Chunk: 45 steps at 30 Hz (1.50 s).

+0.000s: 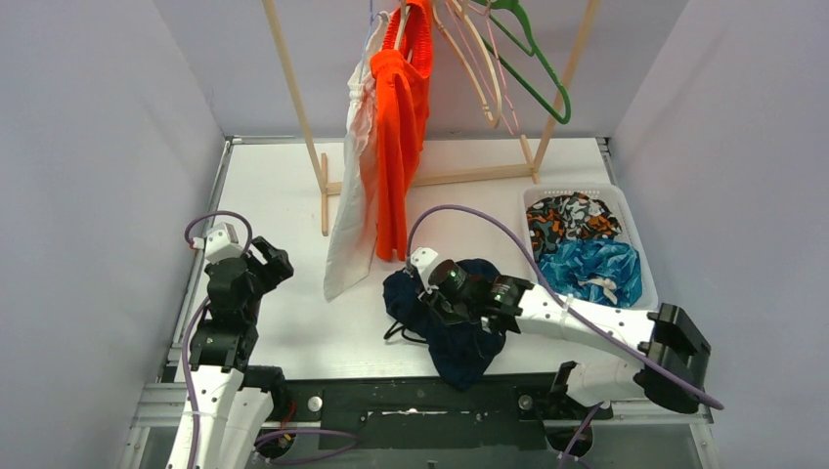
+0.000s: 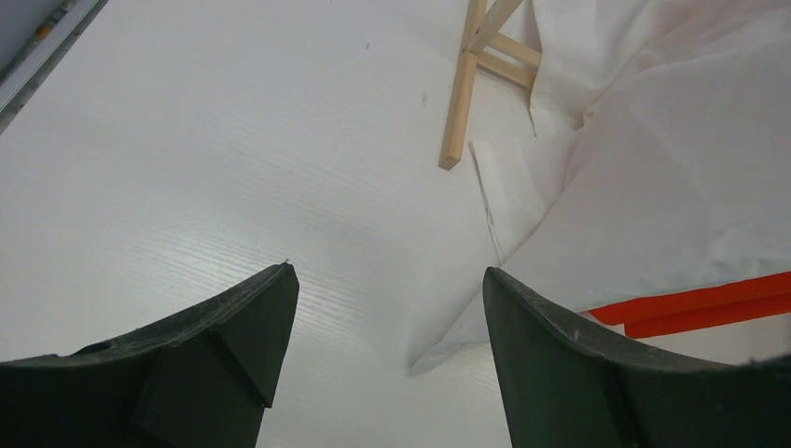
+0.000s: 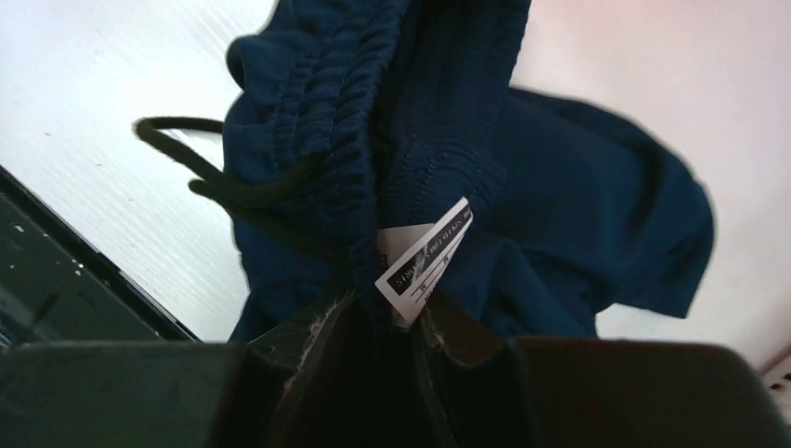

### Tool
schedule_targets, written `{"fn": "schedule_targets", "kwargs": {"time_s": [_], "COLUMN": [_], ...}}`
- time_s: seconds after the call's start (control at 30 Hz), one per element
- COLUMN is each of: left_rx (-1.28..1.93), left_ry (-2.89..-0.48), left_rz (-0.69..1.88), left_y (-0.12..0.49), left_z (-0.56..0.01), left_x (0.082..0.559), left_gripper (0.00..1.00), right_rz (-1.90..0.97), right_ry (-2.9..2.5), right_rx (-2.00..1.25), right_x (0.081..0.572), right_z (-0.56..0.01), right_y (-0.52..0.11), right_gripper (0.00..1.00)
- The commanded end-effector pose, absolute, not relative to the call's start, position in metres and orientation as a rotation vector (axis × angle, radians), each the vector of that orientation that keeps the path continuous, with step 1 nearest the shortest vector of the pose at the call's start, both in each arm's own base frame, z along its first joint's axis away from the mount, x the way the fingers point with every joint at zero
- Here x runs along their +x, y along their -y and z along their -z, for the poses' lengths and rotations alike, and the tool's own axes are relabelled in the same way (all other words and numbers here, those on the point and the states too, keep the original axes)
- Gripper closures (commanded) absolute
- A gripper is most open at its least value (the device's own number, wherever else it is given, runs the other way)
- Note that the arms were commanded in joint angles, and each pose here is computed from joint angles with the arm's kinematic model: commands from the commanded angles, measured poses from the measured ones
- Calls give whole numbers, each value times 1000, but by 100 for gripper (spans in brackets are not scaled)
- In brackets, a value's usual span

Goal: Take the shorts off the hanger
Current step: Adjust the shorts at the center of the board.

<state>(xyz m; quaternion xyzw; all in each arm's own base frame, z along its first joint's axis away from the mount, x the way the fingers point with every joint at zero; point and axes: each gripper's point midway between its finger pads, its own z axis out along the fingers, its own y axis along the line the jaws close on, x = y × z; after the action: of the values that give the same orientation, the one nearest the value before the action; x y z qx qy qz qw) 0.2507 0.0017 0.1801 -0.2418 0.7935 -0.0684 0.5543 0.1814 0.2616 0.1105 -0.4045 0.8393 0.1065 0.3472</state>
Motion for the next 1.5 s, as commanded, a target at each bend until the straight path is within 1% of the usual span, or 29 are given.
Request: {"fn": "schedule_targets", "kwargs": {"time_s": [0.0,0.03,0.07,0.1,0.13,0.17,0.2,0.27,0.3,0.33,0.47,0.57,0.6,0.67,0.73,0.8,0.93,1.13,1.2,1.23,1.27,1.3,1.33,1.4,1.43,1.47], "left_rx": [-541,-540,-540,-540,-539,-537,-536,-537,-536,-535,-530,-530,-531,-533,-535,-535,-536,-536,-536,-536,-536,-536,-536,-536,-535,-535], "left_ry": [-1810,-1813,-1815,-1816,-1812,-1811,-1809,-1810,-1811,-1811,-1807,-1806,-1803,-1804,-1802,-1802,-1805,-1812,-1809,-1811,-1810,-1809,-1809,-1811,-1810,-1809], "left_rz": [187,187,187,188,189,190,191,191,191,193,198,198,196,194,193,194,192,191,191,191,191,191,191,192,192,194], "left_y": [0,0,0,0,0,1,1,1,1,1,2,2,1,1,1,1,0,1,1,1,1,1,1,1,1,1], "left_z": [-202,-201,-201,-201,-202,-202,-202,-202,-201,-201,-202,-203,-203,-202,-202,-202,-201,-200,-201,-200,-201,-201,-201,-200,-200,-200], "left_x": [258,259,259,259,259,258,258,258,258,258,258,258,258,258,258,259,259,258,258,258,258,258,258,258,258,258], "left_gripper": [28,28,28,28,28,28,28,28,28,28,28,28,28,28,28,28,28,28,28,28,28,28,28,28,28,28], "right_rz": [-406,-395,-380,-357,-345,-339,-338,-352,-363,-376,-381,-432,-496,-517,-408,-348,-332,-64,-100,-143,-180,-200,-215,-235,-247,-255], "right_ry": [-2348,-2376,-2396,-2405,-2406,-2398,-2389,-2353,-2339,-2323,-2293,-2368,-2417,-2514,-2580,-2634,-2646,-2801,-2795,-2779,-2749,-2721,-2693,-2635,-2608,-2578], "right_rx": [-1003,-989,-983,-974,-971,-964,-955,-923,-902,-878,-764,-646,-685,-856,-918,-907,-906,-936,-964,-978,-982,-972,-959,-927,-918,-902], "right_x": [180,184,185,187,188,190,191,197,200,204,224,234,224,197,184,184,190,188,185,184,186,190,194,201,203,207], "right_z": [-107,-103,-99,-97,-95,-96,-98,-105,-108,-111,-115,-102,-93,-68,-50,-40,-30,4,4,2,-4,-12,-19,-35,-41,-49], "right_y": [-267,-265,-263,-260,-259,-258,-257,-259,-259,-260,-251,-242,-245,-246,-239,-234,-240,-215,-222,-228,-234,-238,-241,-245,-246,-247], "right_gripper": [86,79,65,56,49,38,24,10,7,1,2,2,3,2,2,2,3,2,8,16,24,35,55,69,81,84]}}
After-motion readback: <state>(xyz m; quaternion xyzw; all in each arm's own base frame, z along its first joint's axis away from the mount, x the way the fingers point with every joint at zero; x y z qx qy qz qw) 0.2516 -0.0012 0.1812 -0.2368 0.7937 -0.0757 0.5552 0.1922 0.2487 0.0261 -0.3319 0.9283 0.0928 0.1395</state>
